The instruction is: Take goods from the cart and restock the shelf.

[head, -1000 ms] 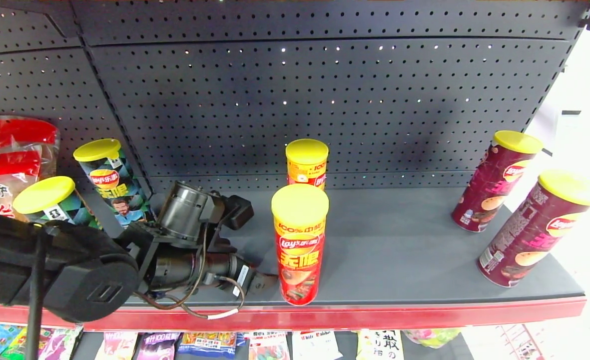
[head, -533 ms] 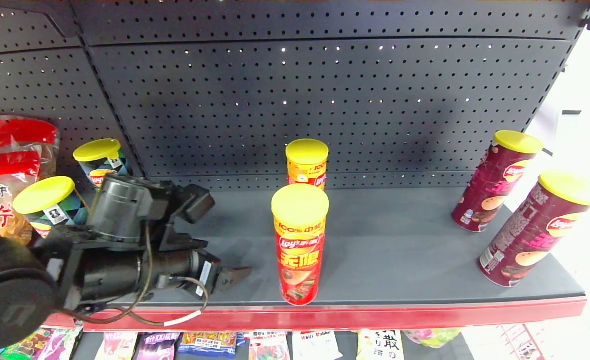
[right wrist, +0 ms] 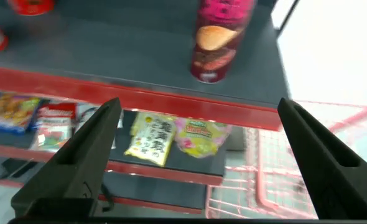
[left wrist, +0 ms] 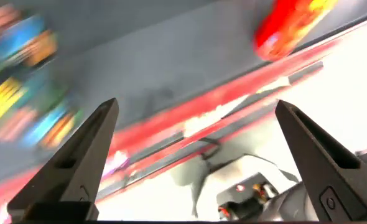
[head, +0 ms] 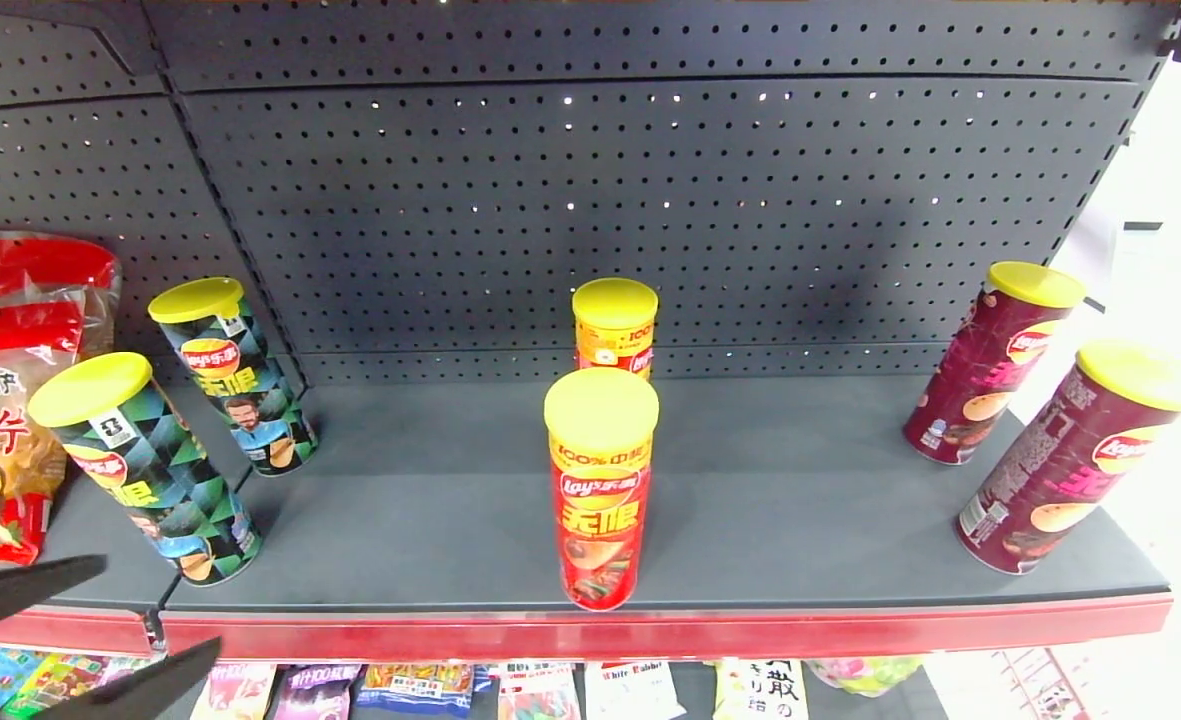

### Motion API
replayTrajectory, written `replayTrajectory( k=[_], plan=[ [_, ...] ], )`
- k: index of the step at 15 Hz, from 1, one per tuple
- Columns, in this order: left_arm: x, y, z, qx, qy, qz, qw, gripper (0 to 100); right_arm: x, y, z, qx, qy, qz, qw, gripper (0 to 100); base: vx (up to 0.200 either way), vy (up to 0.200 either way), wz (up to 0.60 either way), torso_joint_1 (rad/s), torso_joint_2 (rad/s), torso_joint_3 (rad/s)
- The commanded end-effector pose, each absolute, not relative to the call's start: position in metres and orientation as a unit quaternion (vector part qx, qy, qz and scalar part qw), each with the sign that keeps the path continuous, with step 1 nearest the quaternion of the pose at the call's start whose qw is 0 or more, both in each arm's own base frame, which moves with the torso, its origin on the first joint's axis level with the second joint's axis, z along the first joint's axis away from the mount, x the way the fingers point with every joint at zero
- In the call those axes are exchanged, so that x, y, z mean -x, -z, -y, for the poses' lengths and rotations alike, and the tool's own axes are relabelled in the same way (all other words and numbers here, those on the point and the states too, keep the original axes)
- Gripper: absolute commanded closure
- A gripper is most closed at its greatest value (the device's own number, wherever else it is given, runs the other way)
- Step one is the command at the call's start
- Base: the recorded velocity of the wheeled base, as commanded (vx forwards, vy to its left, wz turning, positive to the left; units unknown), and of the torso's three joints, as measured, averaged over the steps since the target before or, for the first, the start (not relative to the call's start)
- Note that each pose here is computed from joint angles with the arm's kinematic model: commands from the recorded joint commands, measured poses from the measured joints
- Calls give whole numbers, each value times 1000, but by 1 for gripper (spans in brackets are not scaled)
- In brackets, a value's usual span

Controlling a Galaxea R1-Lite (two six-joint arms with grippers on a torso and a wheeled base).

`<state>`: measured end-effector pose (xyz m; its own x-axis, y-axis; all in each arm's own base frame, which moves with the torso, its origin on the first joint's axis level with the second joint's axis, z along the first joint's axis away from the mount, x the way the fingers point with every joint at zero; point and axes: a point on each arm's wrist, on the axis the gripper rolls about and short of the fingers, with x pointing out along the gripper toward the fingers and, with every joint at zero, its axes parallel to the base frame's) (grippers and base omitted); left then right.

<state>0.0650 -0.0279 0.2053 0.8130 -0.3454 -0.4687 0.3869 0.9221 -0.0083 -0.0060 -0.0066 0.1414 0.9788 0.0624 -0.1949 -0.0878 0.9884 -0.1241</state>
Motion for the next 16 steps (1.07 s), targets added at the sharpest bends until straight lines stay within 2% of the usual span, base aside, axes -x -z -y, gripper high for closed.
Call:
replayTrajectory(
  k=[1, 4, 6, 9, 10, 12, 13, 14, 16],
  plan=[
    [33, -181, -13, -4, 58, -159, 985, 0, 1, -146, 6, 68, 1, -109, 992, 0, 0, 0, 0, 0, 0, 0],
    [38, -160, -16, 2, -36, -152, 988, 0, 8, -137, 6, 60, 39, -102, 992, 0, 0, 0, 0, 0, 0, 0],
    [31, -141, -16, 6, -98, -138, 985, 0, 18, -110, 8, 56, 39, -88, 994, 0, 0, 0, 0, 0, 0, 0],
    [24, -131, -9, 13, -199, -184, 963, 0, 24, -96, 9, 45, 48, -66, 996, 0, 0, 0, 0, 0, 0, 0],
    [23, -120, -8, 14, -192, -196, 962, 0, 22, -90, 9, 30, 65, -75, 995, 0, 0, 0, 0, 0, 0, 0],
    [35, -98, -8, 2, -181, -167, 969, 0, 22, -89, 11, 21, 96, -75, 992, 0, 0, 0, 0, 0, 0, 0],
    [36, -98, -8, 1, -181, -166, 969, 0, 22, -89, 11, 20, 96, -75, 992, 0, 0, 0, 0, 0, 0, 0],
    [42, -95, -7, 12, -123, -131, 984, 0, 22, -88, 11, 11, 100, -76, 992, 0, 0, 0, 0, 0, 0, 0],
    [37, -96, -3, 31, -52, -91, 994, 0, 21, -87, 10, 9, 75, -76, 994, 0, 0, 0, 0, 0, 0, 0]
  ],
)
